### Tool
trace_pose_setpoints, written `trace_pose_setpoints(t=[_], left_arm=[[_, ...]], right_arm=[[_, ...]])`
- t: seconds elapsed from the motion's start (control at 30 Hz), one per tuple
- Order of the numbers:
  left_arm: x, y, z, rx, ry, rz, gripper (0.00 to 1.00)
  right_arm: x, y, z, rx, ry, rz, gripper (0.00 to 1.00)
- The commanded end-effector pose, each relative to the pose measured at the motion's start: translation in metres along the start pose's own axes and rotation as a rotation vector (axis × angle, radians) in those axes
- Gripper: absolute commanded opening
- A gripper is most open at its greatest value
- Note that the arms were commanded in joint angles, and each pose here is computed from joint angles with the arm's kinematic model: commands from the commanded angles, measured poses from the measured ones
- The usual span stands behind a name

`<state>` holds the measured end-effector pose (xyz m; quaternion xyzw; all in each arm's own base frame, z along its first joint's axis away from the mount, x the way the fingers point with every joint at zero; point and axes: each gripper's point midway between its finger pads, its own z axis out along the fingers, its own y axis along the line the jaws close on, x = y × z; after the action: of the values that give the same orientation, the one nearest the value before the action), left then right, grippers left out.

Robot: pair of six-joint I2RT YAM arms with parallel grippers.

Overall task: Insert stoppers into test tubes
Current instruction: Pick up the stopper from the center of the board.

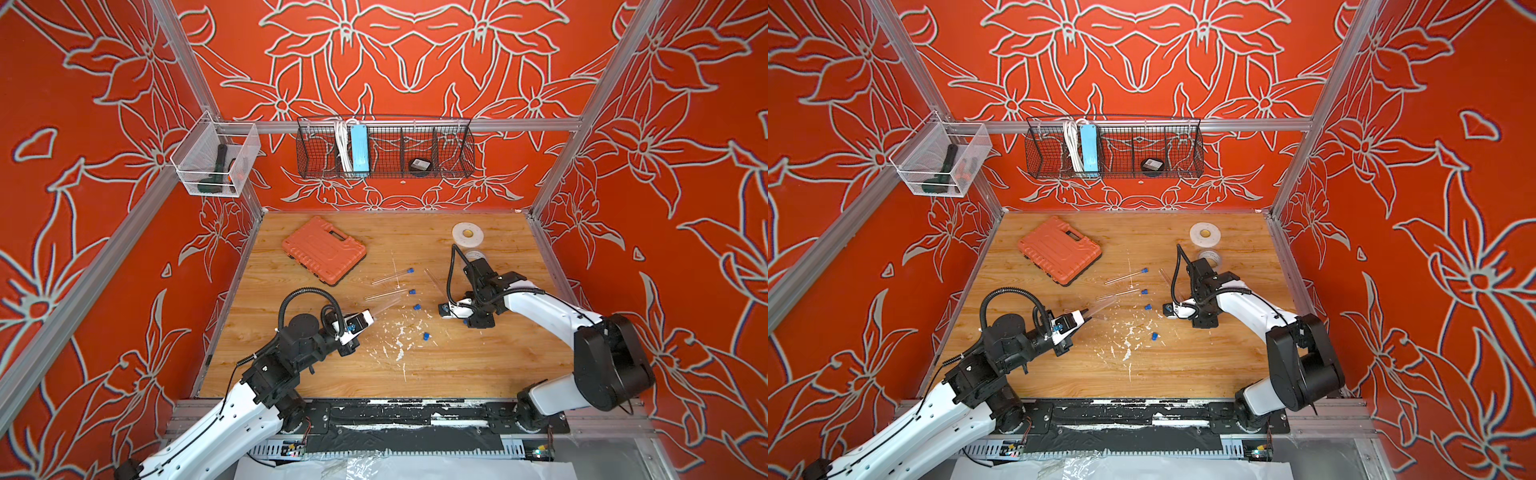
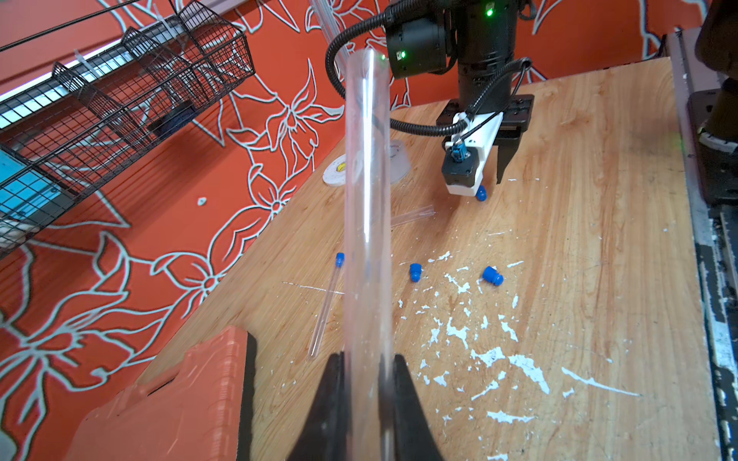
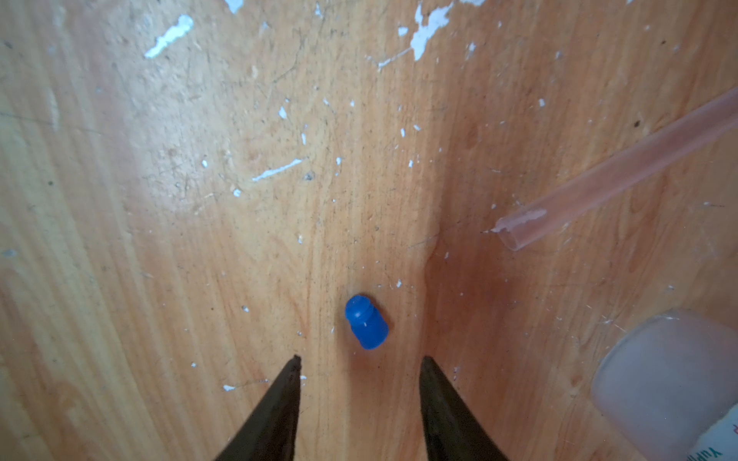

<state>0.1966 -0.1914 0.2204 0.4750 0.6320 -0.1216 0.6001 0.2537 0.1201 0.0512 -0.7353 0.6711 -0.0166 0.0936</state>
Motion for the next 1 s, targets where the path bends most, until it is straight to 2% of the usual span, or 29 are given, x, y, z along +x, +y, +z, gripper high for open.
trace_pose_setpoints(t=[0.0,0.6,0.97], left_arm=[[-0.009,-0.001,-0.002,0.007,-0.049,-0.01,0.0],[-0.013,-0.002,-0.003,0.012,-0.068,-0.005,0.0],[-0.01,-0.002,-0.002,0.012,-0.06,-0.003,0.0]], right_arm=[[0.004,0.004,0.012,-0.037,0.014,-0.029,0.48],[0.015,0.005,0.04,-0.095,0.069,-0.009,0.34],[0.013,0.009,0.041,-0.115,0.064,-0.009,0.21]])
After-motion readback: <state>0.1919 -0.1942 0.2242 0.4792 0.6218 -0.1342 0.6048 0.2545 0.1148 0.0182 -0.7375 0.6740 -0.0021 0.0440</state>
